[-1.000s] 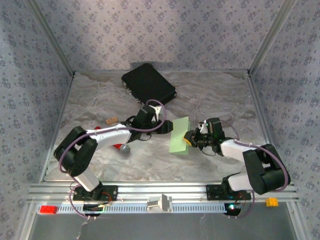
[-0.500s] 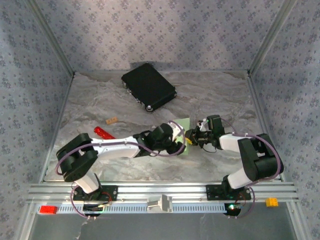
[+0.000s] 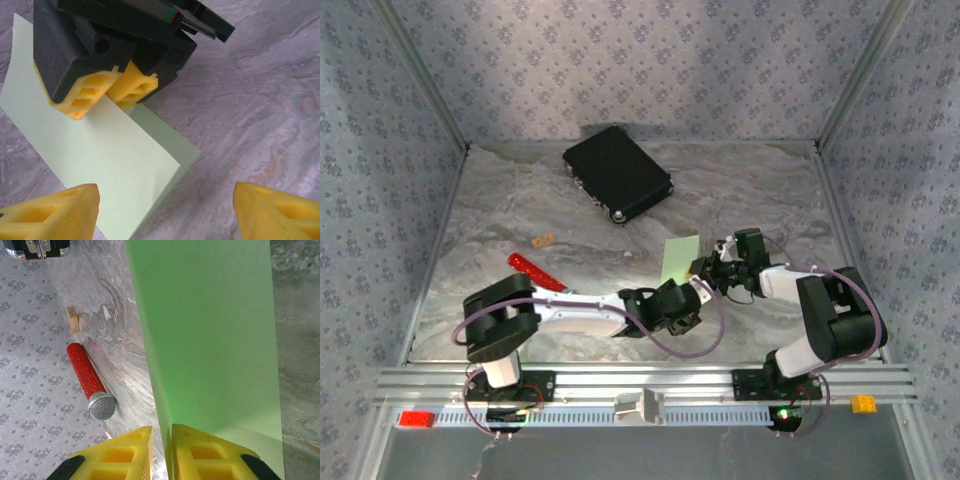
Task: Fold a paper plane with a square sheet of paper (pick it up from the middle)
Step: Fold the triangle a second time at the center of the table.
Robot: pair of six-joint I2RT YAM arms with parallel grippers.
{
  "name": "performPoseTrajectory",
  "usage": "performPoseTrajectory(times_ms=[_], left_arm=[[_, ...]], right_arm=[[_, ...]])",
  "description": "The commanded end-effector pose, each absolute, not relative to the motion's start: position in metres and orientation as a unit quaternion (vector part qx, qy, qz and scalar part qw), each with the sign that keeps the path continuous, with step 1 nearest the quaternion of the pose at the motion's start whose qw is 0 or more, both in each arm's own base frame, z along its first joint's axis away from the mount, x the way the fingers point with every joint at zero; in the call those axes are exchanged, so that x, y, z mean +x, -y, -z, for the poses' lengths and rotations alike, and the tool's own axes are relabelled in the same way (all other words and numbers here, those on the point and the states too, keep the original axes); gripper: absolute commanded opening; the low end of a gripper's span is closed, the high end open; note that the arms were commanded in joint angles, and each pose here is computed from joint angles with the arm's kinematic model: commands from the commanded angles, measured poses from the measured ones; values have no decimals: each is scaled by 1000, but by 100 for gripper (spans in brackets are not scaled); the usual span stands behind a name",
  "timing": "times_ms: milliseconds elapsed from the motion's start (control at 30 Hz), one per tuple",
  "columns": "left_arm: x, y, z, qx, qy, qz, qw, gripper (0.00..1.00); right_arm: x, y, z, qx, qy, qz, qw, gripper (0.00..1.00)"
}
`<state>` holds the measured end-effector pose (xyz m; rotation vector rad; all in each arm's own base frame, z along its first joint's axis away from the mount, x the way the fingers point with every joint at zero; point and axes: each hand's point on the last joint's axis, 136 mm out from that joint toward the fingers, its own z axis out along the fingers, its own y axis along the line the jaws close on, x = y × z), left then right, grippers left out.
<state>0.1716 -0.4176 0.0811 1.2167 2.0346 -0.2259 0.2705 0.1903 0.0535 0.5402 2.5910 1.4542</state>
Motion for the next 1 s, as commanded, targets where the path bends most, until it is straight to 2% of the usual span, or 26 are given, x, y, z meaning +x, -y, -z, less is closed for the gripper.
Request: performPoseTrajectory(times_ms=[0, 233, 400, 633, 867, 967], left_arm=[[179, 417, -76, 495, -781, 35, 378, 71], [183, 418, -69, 496, -781, 15, 379, 71], [185, 417, -70, 492, -781, 12, 384, 67], [188, 418, -71, 484, -782, 14, 393, 47], [187, 417, -74, 480, -782, 19, 397, 33], [187, 416, -75, 480, -782, 21, 397, 24]], right_arm=[[271, -191, -56, 173, -857, -483, 55, 18], [272, -189, -56, 176, -856, -482, 57, 19], [272, -189, -56, 177, -856, -482, 58, 19], [272, -187, -54, 179, -856, -482, 57, 19], [271, -185, -53, 182, -855, -481, 57, 20], [271, -184, -52, 184, -855, -481, 56, 20]])
